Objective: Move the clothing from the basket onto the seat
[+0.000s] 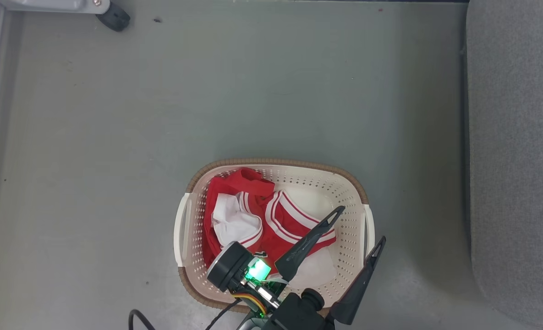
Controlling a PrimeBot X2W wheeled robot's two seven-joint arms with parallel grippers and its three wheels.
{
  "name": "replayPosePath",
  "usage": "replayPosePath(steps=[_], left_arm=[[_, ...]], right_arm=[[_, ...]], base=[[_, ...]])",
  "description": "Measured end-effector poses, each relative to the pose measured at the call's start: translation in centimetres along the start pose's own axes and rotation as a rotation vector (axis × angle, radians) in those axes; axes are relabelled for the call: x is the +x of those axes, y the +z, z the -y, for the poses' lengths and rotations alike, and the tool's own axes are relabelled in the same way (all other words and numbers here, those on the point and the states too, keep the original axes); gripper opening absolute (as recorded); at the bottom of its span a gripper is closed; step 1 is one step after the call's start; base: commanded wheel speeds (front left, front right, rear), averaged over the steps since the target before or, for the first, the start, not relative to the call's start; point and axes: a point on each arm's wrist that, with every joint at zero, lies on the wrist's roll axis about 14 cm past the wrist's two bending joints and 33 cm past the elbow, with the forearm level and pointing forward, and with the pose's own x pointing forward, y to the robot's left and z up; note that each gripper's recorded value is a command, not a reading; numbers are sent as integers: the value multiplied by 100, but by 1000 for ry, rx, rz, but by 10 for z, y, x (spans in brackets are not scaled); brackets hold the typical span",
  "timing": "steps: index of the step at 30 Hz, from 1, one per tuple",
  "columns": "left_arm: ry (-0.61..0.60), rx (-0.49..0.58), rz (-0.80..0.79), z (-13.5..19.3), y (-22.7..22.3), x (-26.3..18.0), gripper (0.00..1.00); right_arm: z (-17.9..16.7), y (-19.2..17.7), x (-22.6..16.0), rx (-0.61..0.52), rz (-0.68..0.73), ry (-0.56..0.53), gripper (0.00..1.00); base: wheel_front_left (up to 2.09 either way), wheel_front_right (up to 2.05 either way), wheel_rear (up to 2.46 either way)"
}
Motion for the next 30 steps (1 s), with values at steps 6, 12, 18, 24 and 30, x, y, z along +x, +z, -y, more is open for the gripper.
replayPosePath(steps=[6, 12, 18, 24, 30], left_arm=[[5, -1, -6, -2, -3, 1, 100], [-2, 8, -1, -2, -2, 5, 100], [-13, 12, -1, 3, 0, 4, 100], [-19, 25, 1, 6, 3, 3, 100], [-26, 36, 9, 10, 9, 3, 100]], right_arm=[[7, -9, -4, 15, -34, -22, 0], [10, -11, -13, 20, -59, -26, 18], [8, -8, -20, 26, -71, -18, 100], [6, -5, -28, 37, -77, -10, 100], [5, -8, -42, 50, -97, -8, 100]], base=[[0, 0, 0], [0, 0, 0], [0, 0, 0], [0, 0, 0], [0, 0, 0]])
